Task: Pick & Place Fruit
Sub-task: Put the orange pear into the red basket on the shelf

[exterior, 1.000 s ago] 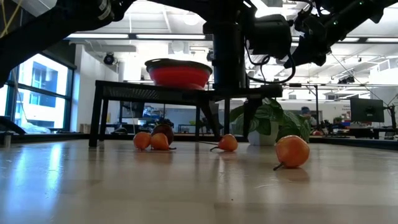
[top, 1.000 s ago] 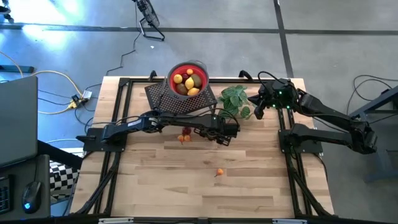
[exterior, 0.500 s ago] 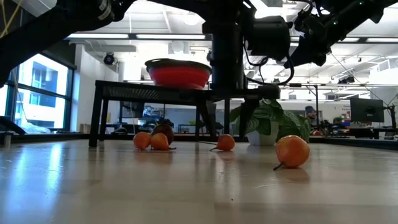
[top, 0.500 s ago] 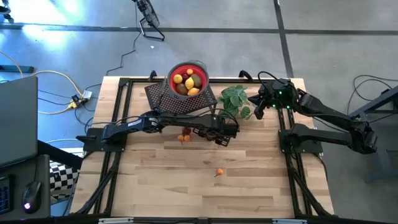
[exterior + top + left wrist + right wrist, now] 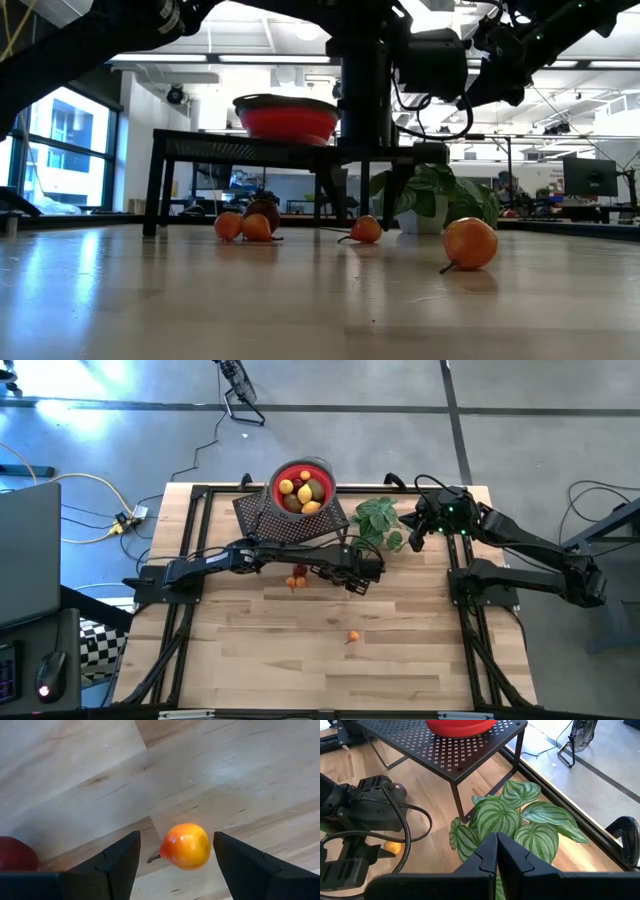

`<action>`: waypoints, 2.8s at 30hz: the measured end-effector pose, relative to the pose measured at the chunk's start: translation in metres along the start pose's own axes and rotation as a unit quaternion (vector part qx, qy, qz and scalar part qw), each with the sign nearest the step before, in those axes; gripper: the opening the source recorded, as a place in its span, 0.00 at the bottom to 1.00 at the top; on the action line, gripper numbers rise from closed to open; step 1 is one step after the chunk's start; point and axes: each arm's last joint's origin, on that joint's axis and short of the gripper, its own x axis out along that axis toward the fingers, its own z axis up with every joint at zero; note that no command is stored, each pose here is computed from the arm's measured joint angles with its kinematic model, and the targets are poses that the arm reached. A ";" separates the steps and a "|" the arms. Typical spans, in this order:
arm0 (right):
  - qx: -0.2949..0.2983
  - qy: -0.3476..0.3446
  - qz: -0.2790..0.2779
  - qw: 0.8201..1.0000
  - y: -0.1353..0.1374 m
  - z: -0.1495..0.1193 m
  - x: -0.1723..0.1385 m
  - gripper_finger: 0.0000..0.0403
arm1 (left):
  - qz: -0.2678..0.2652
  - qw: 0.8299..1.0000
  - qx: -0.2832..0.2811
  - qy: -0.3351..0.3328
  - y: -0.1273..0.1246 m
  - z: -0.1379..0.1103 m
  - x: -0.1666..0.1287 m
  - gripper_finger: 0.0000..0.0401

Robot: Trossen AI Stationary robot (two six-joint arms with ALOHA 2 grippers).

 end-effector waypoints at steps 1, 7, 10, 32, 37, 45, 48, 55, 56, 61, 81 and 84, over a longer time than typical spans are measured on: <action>0.000 0.000 0.000 1.000 0.000 0.000 0.000 0.01 | 0.000 1.000 0.000 0.000 0.000 0.000 0.000 0.61; 0.000 0.000 0.000 1.000 0.000 0.000 0.000 0.01 | -0.001 1.000 0.003 0.001 0.000 0.000 0.000 0.61; 0.000 0.000 0.000 1.000 0.000 0.000 0.000 0.01 | -0.005 1.000 0.003 0.008 0.000 0.000 0.000 0.61; 0.000 0.000 0.000 1.000 0.000 0.000 0.000 0.01 | -0.016 0.999 0.018 0.024 -0.002 -0.001 0.000 0.61; 0.000 0.000 0.000 1.000 0.000 0.000 0.000 0.01 | -0.023 0.998 0.041 0.031 -0.002 -0.002 0.000 0.61; 0.000 0.000 0.000 1.000 0.000 0.000 0.000 0.01 | -0.021 0.998 0.050 0.026 -0.002 -0.001 0.001 0.61; 0.000 0.000 0.000 1.000 0.000 0.000 0.000 0.01 | -0.021 0.998 0.050 0.026 -0.002 -0.001 0.001 0.61; 0.000 0.000 0.000 1.000 0.000 0.000 0.000 0.01 | -0.024 0.998 0.050 0.031 -0.003 -0.002 0.000 0.61; 0.000 0.000 0.000 1.000 0.000 0.000 0.000 0.01 | -0.025 0.998 0.050 0.032 -0.003 -0.002 0.000 0.61; 0.000 0.000 0.000 1.000 0.000 0.000 0.000 0.01 | -0.025 0.998 0.050 0.032 -0.003 -0.002 0.001 0.57; 0.000 0.000 0.000 1.000 0.000 0.000 0.000 0.01 | -0.034 0.998 0.047 0.025 -0.005 -0.001 0.000 0.36; 0.000 0.000 0.000 1.000 0.000 0.000 0.000 0.01 | -0.034 0.998 0.048 0.025 -0.005 -0.001 0.000 0.34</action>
